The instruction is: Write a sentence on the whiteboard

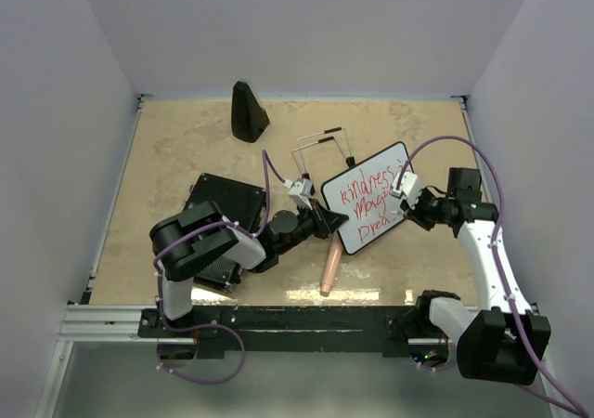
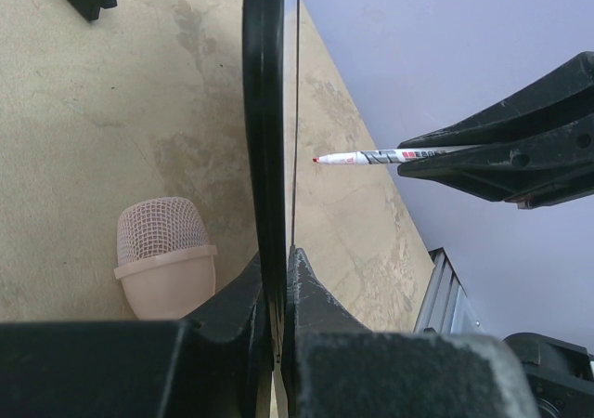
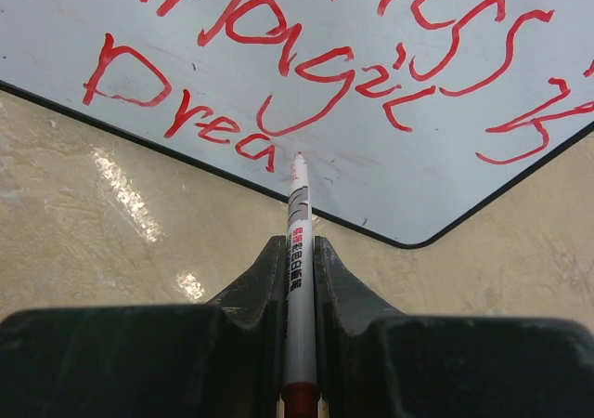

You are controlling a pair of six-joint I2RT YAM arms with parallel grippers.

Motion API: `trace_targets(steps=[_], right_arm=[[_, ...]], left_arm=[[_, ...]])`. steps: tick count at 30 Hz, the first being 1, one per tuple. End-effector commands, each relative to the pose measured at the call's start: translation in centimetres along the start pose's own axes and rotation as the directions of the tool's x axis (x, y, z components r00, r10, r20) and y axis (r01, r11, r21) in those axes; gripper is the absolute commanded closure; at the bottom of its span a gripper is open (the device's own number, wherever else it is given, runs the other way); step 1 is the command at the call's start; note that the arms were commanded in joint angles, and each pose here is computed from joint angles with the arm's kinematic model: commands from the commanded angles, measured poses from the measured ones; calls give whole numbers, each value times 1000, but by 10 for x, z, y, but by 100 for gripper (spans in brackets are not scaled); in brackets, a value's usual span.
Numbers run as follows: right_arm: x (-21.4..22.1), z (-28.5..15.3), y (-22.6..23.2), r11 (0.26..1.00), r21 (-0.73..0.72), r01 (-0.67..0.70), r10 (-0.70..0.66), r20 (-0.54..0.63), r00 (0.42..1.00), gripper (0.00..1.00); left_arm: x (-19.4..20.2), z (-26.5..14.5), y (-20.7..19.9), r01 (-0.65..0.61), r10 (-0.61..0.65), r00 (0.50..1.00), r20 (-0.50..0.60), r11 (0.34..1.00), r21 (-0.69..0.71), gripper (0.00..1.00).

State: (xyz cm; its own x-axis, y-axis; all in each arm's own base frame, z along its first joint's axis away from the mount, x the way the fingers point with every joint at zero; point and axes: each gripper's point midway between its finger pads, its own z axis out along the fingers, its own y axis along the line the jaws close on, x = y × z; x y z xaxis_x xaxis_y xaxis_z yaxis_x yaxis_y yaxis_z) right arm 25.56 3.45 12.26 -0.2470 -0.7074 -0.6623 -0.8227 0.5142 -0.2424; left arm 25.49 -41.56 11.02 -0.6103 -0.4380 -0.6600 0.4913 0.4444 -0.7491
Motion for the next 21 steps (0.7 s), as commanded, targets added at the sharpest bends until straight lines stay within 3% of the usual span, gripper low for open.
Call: trace_targets(steps=[1,14,21], right_arm=[[-7,-6,-3,999,37,4,-6,32,999,100],[-6,-5,-9,999,42,-19,16,65,998,100],[-1,2,1,999,-33,-4,6,59,998,100]], left_arm=[[-19,2,-29,-15,8,998,64,995,100,100],[-20,-3,-28,-25,18,997,70,995,96,100],[-21,-2,-28,-27,20,997,70,995,98,100]])
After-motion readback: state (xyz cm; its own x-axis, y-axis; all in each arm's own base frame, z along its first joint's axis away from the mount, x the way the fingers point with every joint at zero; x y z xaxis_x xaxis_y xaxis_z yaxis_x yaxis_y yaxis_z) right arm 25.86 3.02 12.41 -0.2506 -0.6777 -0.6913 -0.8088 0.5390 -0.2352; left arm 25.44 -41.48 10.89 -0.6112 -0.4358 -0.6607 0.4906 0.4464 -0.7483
